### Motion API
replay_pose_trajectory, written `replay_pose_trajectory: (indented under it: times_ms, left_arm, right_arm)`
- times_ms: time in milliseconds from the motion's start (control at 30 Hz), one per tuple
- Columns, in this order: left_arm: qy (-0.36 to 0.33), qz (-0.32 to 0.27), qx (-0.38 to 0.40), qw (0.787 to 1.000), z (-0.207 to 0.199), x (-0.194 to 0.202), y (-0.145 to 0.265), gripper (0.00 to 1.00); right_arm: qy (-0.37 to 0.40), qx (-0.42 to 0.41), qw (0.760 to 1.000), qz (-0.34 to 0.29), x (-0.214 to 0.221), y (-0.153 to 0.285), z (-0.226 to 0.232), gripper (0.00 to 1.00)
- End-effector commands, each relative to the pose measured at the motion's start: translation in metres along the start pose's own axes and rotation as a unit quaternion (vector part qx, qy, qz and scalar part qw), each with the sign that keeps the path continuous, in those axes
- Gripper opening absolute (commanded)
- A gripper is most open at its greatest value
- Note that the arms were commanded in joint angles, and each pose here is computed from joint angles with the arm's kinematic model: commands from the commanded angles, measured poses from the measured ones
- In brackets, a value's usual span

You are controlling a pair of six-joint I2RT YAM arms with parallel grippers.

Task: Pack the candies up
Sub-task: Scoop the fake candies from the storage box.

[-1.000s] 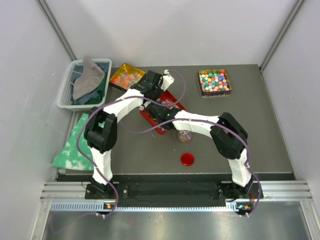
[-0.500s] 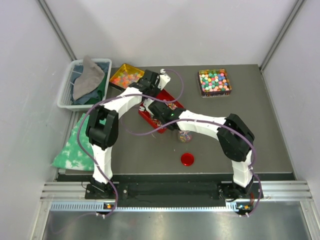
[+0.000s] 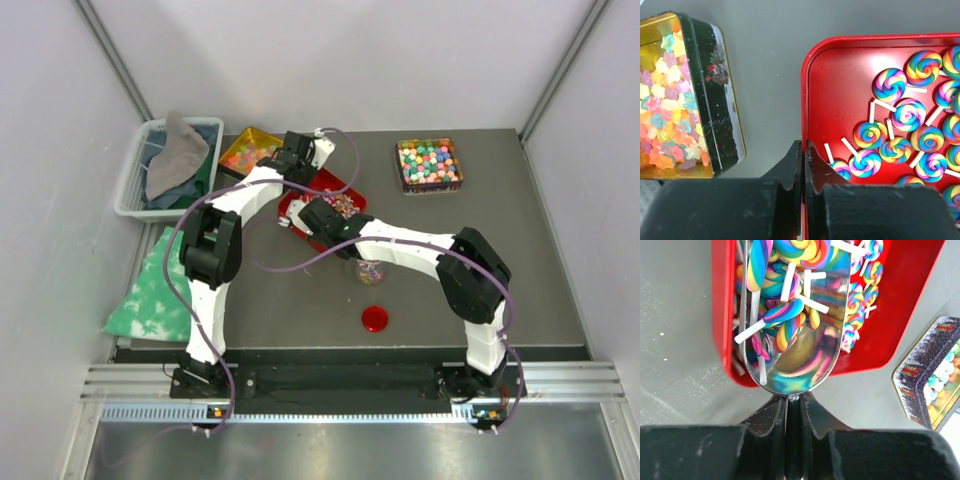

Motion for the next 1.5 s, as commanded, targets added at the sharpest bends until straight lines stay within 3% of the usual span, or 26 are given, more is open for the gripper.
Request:
replay_pose_trajectory:
  times_ms: [0, 367, 1033, 1467]
  left_arm:
    - [0.024, -0.065, -0.016, 0.997, 0.015, -0.042, 0.004, 0.00]
    - [0.062, -0.051, -0.015, 0.997, 0.038, -0.035, -0.021, 0.00]
    - [0.136, -0.075, -0.029, 0.987, 0.079, -0.043, -0.066, 0.00]
    - [0.159, -0.068, -0.021, 0.985, 0.077, -0.031, -0.099, 0.00]
  right_arm:
    - [-0.031, 0.029, 0.997, -0.060, -0.027, 0.030, -0.030, 0.00]
    - [-0.022, 0.023, 0.997, -0.075, -0.037, 0.039, -0.037, 0.00]
    - [-0.021, 0.033, 0.996, -0.082, -0.028, 0.061, -0.047, 0.00]
    - [-0.033, 0.061, 0.994, -0.085, -0.006, 0.087, -0.071, 0.00]
Point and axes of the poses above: each gripper's point midway between its finger pads, its own y axis back along the fingers, its own z axis along the line the jaws close on, x = y × z, the point moved 1 cm from there along y, back along the fingers, and after that the axes turned 8 degrees about y, right-handed, at the moved point
